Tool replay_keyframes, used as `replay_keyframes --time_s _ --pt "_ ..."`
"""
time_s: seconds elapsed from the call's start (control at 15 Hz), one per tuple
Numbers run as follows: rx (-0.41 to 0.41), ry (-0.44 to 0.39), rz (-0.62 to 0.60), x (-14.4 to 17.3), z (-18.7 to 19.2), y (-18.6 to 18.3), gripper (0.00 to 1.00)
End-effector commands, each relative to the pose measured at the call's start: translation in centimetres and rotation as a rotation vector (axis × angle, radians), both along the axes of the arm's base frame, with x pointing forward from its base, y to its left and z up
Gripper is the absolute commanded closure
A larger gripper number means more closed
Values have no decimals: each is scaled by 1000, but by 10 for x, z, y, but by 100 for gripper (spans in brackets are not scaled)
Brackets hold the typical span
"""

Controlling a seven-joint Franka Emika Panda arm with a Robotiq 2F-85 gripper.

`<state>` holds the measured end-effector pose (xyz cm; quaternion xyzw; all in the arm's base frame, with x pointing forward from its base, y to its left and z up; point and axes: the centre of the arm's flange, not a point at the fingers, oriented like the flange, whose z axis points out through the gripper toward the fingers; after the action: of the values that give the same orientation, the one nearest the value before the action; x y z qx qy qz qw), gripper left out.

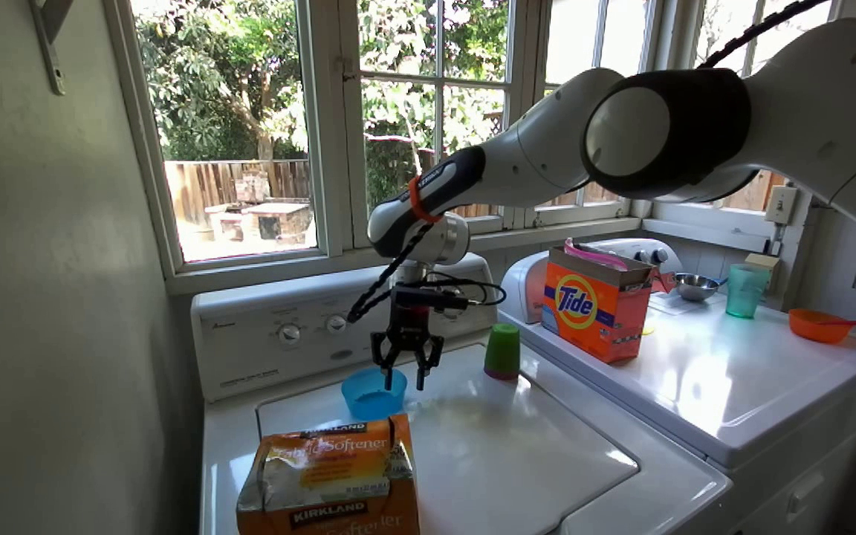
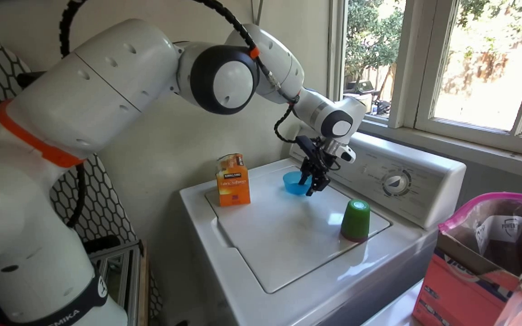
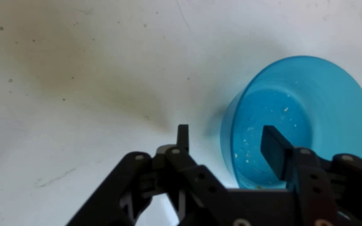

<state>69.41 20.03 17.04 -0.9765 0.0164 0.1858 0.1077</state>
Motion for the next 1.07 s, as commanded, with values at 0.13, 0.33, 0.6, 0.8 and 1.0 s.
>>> replay_keyframes --time_s 0.13,0.33,0.6,0.8,1.0 --pt "-42 -20 -153 -46 21 -30 0" --pt "-1 -61 -257 -55 28 -44 0" --pt "-15 -160 -443 -72 42 -51 1" --pt "-76 -209 -579 -91 64 -53 0" --pt "-131 -211 -716 -113 83 -58 0"
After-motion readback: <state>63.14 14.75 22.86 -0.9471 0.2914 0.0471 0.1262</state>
